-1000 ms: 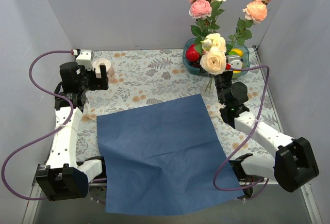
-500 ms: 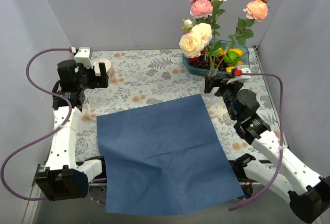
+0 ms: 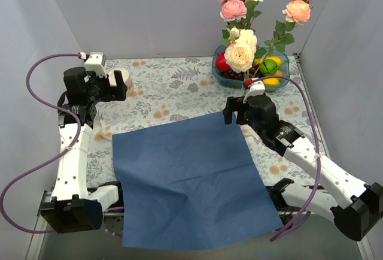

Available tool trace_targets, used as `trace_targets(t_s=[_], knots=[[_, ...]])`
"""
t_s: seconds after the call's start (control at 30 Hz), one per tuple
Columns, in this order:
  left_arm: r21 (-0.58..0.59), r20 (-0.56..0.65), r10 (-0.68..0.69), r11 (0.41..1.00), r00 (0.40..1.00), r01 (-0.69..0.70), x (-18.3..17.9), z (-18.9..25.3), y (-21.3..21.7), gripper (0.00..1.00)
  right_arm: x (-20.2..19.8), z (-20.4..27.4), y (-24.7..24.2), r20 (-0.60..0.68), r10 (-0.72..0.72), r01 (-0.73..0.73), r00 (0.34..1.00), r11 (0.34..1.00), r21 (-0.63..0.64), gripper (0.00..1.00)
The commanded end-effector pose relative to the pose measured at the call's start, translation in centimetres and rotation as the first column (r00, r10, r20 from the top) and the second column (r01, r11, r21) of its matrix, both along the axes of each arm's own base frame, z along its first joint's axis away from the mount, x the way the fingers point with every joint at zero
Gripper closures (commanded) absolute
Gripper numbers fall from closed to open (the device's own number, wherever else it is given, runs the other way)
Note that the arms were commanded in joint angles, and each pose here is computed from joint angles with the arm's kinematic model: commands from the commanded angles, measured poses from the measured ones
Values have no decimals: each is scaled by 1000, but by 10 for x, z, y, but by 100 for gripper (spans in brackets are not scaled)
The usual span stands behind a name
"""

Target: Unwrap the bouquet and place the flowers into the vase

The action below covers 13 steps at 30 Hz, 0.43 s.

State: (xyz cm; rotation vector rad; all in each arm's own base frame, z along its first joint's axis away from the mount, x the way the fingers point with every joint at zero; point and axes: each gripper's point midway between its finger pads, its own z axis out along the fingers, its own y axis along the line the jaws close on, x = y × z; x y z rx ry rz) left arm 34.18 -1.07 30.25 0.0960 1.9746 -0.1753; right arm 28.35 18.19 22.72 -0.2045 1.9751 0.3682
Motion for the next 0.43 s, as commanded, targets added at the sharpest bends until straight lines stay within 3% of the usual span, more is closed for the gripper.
trace_targets(t_s=[0.0, 0.4], knots=[[-10, 0, -7, 1000, 1000, 7, -12, 3, -2, 2, -9, 9, -7, -17, -43, 44, 999, 997, 62, 2], [-27, -3, -18, 999, 1000, 18, -14, 8, -5, 2, -28, 4, -8, -3, 23, -22, 1000, 998, 63, 2]])
